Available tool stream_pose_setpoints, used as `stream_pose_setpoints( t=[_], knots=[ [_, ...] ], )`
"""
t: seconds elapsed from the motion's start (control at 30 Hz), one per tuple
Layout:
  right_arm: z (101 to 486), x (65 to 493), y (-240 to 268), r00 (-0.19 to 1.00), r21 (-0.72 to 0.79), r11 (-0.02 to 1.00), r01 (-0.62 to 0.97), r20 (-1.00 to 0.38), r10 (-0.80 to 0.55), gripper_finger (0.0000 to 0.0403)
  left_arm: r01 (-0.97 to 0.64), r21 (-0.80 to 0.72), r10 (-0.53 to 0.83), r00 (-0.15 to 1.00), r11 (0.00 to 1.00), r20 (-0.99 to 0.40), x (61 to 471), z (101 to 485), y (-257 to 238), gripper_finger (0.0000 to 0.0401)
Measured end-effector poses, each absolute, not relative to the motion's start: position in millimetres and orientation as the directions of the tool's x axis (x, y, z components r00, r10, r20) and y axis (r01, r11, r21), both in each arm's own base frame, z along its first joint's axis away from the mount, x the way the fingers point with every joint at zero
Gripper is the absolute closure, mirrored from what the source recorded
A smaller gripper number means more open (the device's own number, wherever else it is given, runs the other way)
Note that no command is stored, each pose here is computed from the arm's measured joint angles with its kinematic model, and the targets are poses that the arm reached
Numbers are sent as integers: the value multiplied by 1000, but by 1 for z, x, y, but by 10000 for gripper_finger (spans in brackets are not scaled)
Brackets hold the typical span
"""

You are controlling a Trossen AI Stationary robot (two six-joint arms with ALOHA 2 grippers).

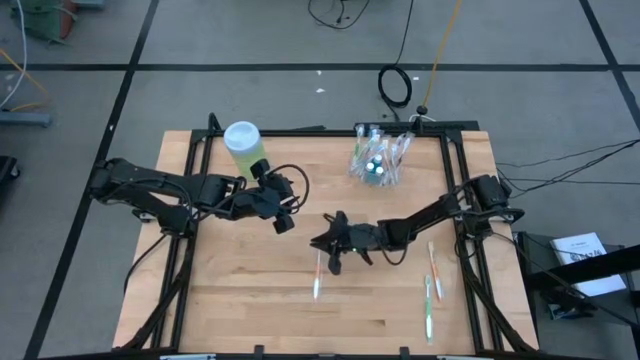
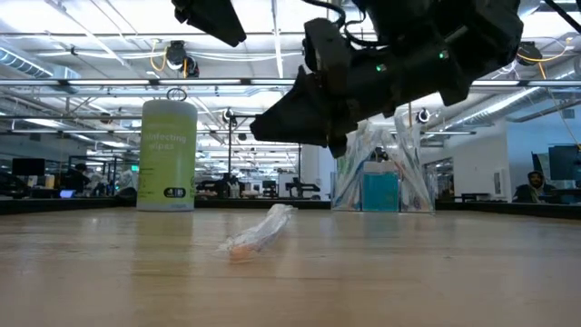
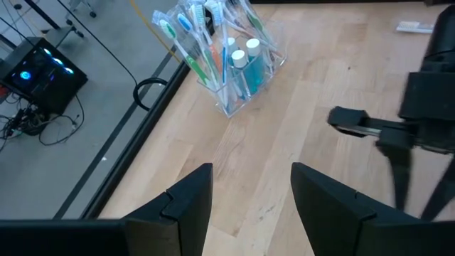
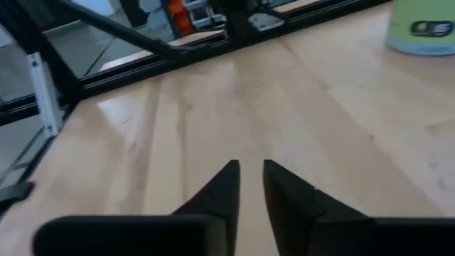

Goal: Pick & Place toothbrushing station
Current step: Put the orange toothbrush into the transparent organizer

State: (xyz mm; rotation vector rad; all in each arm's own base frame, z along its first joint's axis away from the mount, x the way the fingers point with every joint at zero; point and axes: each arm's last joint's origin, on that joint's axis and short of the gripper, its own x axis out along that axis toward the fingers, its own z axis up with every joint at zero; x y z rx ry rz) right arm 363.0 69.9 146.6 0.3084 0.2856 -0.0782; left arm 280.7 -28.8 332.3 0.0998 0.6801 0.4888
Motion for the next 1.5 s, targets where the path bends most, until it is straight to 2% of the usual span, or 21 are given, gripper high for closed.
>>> stream_pose_setpoints(
  t=[0.1,0.17,0.3,0.47,0.63,0.83,0.93,1.07,1.2,1.33,1.5],
  knots=[
    [144,363,64,949,272,952,138,-313,-49,321,-401,244,465,669,883,-580,281,332,-29,205],
    [139,362,63,930,185,975,122,-365,-47,299,-401,245,465,669,883,-580,281,332,-29,205],
    [130,358,67,881,-5,990,-139,-458,121,259,-401,245,465,669,883,-580,281,332,-29,205],
    [132,358,69,859,-156,923,-352,-446,252,223,-401,245,465,669,883,-580,281,332,-29,205],
    [129,357,63,808,-121,876,-467,-461,367,194,-401,244,464,669,883,-580,281,332,-29,205],
    [112,360,55,793,-195,849,-492,-502,345,177,-401,244,464,670,883,-580,281,332,-29,205],
    [98,364,54,776,-198,842,-502,-533,338,178,-400,244,464,670,883,-580,281,332,-29,205],
    [98,378,54,800,-270,818,-508,-501,331,188,-398,247,464,670,884,-580,281,332,-29,205],
    [102,384,53,772,-298,787,-540,-548,322,211,-389,256,462,670,885,-581,281,332,-29,205],
    [100,383,51,739,-301,763,-572,-592,320,254,-370,247,441,675,896,-592,281,332,-29,205],
    [99,382,51,735,-298,764,-572,-599,317,332,-343,244,419,680,907,-601,281,331,-30,205]
  ],
)
